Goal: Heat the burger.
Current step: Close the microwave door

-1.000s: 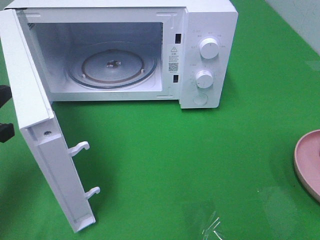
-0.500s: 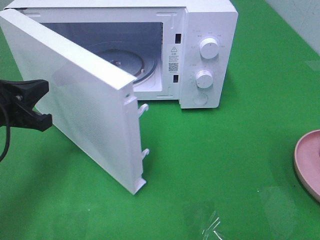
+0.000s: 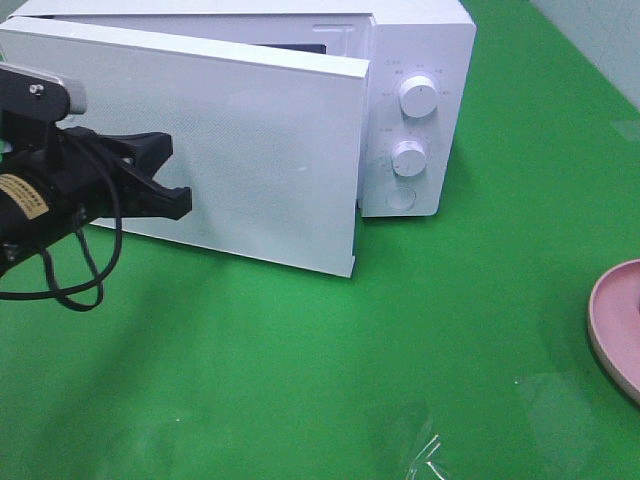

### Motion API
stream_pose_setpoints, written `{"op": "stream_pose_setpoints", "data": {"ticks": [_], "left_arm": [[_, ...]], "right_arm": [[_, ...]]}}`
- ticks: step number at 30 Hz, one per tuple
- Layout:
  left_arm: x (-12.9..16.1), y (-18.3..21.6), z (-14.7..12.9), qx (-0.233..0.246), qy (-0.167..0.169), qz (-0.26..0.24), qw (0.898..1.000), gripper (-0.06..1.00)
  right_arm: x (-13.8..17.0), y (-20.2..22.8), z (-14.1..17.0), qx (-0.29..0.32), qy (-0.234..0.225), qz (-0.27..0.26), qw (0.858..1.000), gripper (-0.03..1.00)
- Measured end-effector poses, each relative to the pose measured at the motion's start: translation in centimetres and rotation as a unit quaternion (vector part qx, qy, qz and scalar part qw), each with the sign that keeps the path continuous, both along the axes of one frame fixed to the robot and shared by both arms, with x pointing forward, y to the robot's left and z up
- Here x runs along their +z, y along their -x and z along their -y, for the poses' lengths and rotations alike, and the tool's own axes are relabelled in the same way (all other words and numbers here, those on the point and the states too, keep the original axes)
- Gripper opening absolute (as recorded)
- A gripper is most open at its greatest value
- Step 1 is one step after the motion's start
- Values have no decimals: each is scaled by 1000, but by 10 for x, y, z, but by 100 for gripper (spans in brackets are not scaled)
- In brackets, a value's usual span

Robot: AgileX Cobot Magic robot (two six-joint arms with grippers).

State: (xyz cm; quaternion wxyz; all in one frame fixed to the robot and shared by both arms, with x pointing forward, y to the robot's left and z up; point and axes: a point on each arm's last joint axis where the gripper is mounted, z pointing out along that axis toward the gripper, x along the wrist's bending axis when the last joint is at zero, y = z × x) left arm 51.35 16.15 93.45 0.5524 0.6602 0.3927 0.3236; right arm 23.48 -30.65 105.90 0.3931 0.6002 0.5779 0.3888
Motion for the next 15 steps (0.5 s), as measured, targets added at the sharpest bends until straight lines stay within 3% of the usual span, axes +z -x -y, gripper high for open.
{"op": "stream_pose_setpoints", "data": {"ticks": [15], "left_arm": [[1,-43,66,-12,28,3,1000,0]], "right_arm": [[0,0,0,0,0,0,1000,76]]}}
